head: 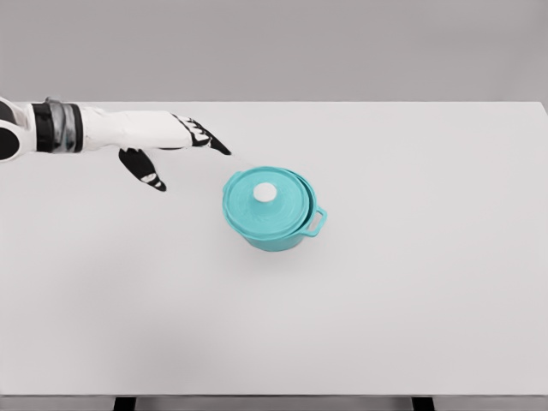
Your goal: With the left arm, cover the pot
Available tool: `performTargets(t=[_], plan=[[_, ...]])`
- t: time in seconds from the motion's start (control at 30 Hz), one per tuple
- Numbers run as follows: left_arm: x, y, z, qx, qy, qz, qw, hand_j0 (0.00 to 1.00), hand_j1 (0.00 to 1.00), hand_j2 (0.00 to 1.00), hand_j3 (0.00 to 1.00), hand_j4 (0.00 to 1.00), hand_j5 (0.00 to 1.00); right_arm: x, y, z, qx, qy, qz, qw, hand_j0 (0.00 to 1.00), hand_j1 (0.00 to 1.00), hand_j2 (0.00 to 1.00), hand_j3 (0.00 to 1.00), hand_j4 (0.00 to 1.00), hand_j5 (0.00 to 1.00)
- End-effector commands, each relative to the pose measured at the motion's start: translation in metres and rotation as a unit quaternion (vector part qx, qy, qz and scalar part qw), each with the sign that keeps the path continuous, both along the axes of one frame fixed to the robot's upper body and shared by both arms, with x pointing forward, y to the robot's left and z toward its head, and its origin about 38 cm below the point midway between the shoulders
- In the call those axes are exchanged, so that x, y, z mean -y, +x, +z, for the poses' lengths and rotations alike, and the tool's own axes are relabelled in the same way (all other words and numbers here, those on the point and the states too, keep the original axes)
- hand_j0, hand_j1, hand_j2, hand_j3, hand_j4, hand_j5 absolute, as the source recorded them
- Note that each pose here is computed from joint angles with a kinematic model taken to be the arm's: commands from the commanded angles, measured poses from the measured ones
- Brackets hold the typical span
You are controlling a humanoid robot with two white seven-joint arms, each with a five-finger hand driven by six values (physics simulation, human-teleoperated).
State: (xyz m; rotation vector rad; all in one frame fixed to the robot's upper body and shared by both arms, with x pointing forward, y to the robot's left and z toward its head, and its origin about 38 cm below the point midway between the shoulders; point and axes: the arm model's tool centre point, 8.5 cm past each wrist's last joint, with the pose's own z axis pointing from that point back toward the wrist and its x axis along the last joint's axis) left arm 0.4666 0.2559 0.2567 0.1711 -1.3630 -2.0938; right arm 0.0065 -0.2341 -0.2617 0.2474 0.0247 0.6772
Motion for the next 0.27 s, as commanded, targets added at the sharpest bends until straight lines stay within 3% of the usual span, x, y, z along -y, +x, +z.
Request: performTargets(t=[0.0,0.07,0.23], plan=[[-0.048,0.004,0.007,0.007,0.008,0.039,0.9992,1.00,1.00,1.00,1.00,1.00,1.00,0.000,0.000,0.000,0.000,0.000,0.000,1.0000,1.00,1.00,1.00,1.00,1.00,1.00],[-0.062,0.006,-0.005,-0.004,0.010,0.049,0.9987,1.00,1.00,1.00,1.00,1.00,1.00,0.000,-0.001,0.000,-0.001,0.000,0.000,1.0000,1.00,1.00,1.00,1.00,1.00,1.00],[-0.070,0.010,-0.011,-0.010,0.012,0.061,0.9980,1.00,1.00,1.00,1.00,1.00,1.00,0.000,-0.001,0.000,-0.002,0.000,0.000,1.0000,1.00,1.00,1.00,1.00,1.00,1.00]])
